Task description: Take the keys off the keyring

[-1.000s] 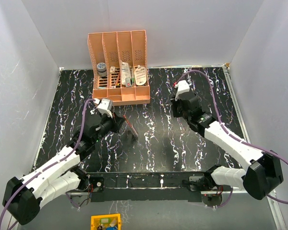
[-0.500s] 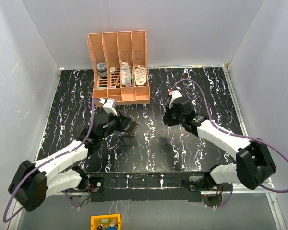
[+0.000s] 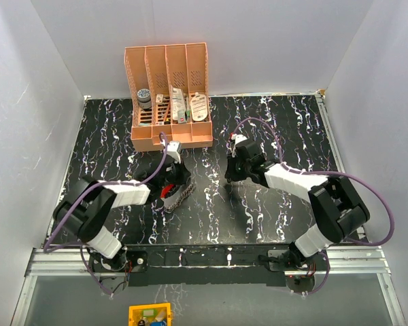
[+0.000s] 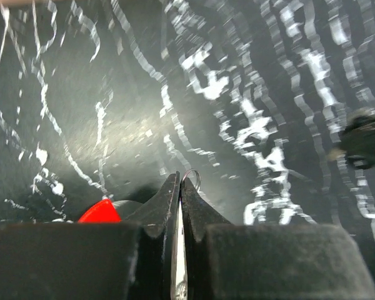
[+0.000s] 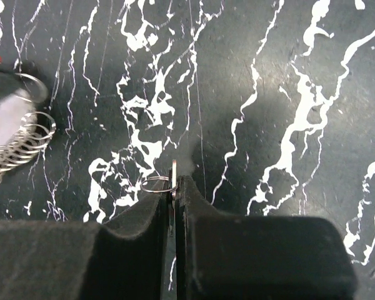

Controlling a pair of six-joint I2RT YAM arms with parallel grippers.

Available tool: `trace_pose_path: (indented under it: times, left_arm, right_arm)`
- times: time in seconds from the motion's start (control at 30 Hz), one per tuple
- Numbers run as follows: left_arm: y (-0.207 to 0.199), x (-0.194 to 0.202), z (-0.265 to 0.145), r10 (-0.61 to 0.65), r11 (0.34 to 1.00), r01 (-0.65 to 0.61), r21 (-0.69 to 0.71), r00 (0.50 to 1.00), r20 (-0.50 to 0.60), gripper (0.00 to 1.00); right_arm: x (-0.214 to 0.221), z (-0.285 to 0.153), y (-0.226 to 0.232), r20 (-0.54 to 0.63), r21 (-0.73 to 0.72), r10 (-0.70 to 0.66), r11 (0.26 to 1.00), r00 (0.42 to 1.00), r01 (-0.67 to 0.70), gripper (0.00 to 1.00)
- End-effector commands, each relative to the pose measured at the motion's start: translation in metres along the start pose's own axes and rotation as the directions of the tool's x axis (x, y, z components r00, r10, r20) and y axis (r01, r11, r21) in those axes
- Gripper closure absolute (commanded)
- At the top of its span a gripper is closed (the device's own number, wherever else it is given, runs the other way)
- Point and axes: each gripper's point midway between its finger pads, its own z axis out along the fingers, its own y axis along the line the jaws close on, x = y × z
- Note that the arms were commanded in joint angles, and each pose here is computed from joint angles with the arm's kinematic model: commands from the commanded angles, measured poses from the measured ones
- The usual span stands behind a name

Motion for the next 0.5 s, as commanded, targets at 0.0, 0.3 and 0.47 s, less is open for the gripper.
trace_pose_path:
  times: [0.0, 0.3, 0.47]
  left_arm:
    - [0.014, 0.013, 0.016, -0.013, 1.0, 0.013, -0.006, 0.999, -0.044, 1.0]
    - [0.016, -0.002, 0.029, -0.004, 1.0, 0.004, -0.01, 1.0, -0.007, 1.0]
    - [0.019, -0.012, 0.032, 0.0, 1.0, 0.001, -0.029, 1.0, 0.012, 1.0]
  right_arm:
    - [-0.05, 0.003, 0.019, 0.144, -0.058, -0.003, 0.998, 0.99, 0.012, 1.0]
    - [-0.039, 0.022, 0.013, 0.113, -0.046, 0.0, 0.999, 0.994, 0.005, 1.0]
    - [-0.034, 0.032, 0.006, 0.098, -0.017, 0.002, 1.0, 0.995, 0.0, 1.0]
